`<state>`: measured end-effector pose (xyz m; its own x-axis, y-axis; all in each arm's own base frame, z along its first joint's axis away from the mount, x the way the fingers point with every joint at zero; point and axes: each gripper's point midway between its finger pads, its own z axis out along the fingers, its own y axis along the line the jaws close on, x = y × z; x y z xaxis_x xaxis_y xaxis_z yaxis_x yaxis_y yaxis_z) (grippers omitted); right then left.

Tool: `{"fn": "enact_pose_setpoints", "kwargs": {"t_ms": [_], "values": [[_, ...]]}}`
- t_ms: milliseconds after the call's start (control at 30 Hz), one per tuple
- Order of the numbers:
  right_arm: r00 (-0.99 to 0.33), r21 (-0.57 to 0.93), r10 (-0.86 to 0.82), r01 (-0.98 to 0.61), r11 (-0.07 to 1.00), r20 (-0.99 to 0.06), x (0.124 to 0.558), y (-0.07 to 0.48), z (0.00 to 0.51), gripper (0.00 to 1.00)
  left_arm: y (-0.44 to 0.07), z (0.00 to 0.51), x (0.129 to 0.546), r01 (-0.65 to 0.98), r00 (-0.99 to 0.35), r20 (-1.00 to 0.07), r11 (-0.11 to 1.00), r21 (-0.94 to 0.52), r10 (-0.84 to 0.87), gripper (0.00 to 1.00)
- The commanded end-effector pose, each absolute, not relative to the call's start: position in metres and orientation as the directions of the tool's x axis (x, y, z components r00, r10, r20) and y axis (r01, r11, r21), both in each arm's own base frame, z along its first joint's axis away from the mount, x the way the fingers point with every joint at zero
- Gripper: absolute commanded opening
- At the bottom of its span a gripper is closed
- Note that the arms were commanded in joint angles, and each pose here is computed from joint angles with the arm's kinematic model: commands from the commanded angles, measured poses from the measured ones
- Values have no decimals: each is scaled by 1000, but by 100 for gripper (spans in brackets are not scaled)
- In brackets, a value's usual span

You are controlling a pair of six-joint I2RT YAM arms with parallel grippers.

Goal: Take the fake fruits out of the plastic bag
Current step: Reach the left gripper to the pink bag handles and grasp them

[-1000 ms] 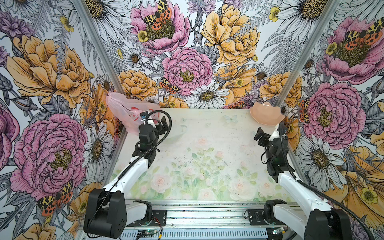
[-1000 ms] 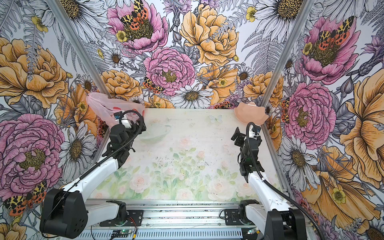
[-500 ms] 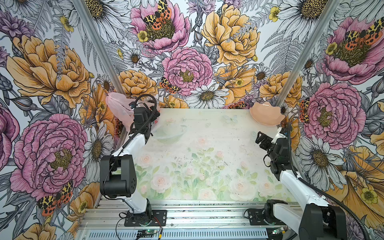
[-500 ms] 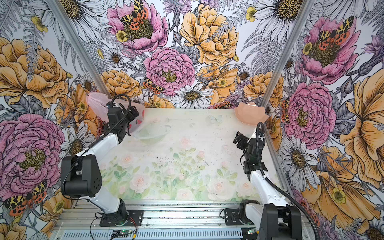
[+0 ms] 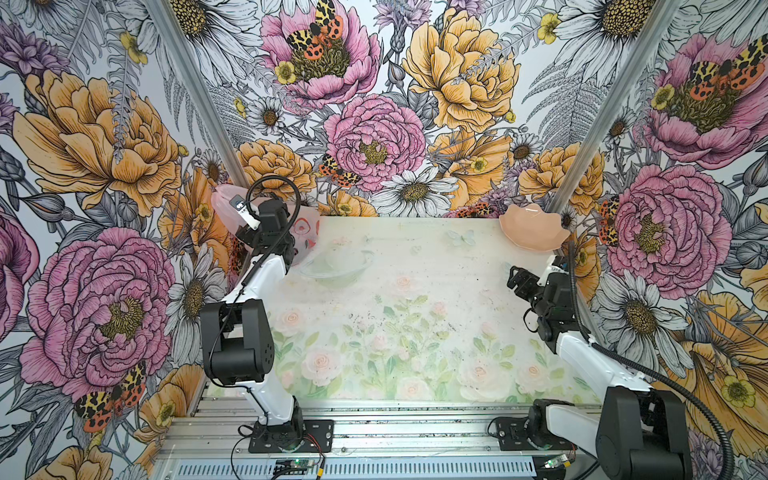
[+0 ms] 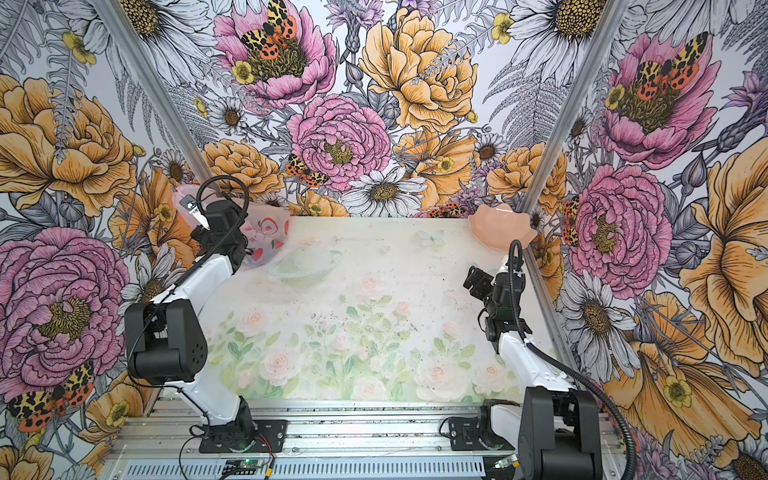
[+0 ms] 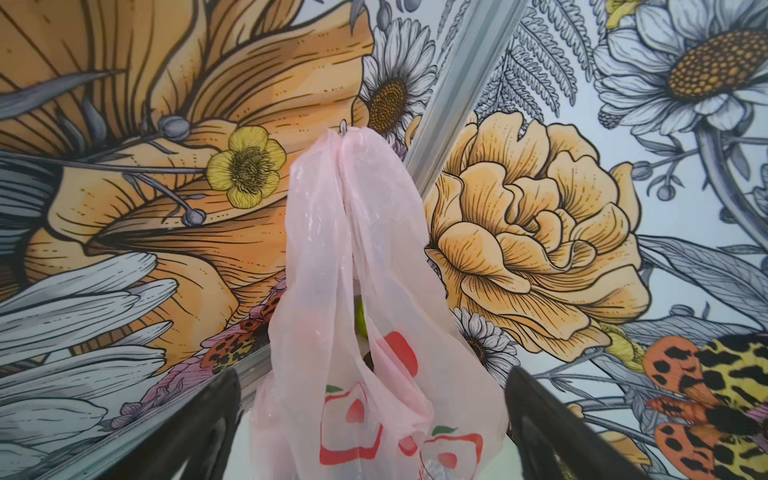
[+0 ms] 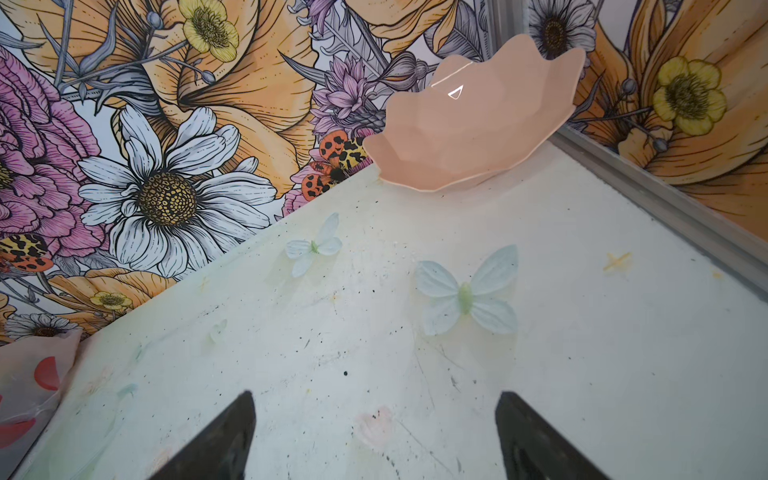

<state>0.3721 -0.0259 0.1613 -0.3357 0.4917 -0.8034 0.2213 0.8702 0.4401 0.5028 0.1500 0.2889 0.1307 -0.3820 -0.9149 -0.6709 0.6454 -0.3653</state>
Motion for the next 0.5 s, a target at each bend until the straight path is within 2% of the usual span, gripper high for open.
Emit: {"fn": "enact_pose_setpoints", "kwargs": {"t_ms": [0,200,467], "values": [[-323,456,496,194,868,-806,380,-20,177,91,167,281,514,-650,148,-884,630,-425,-443,99],[-349,435,474,189,880,-808,381,-12,178,90,193,260,531,-724,108,-892,580,-374,-440,97],[-379,406,447,187,895,-810,379,-1,173,90,213,240,570,-720,65,-886,593,-360,-458,96]]}}
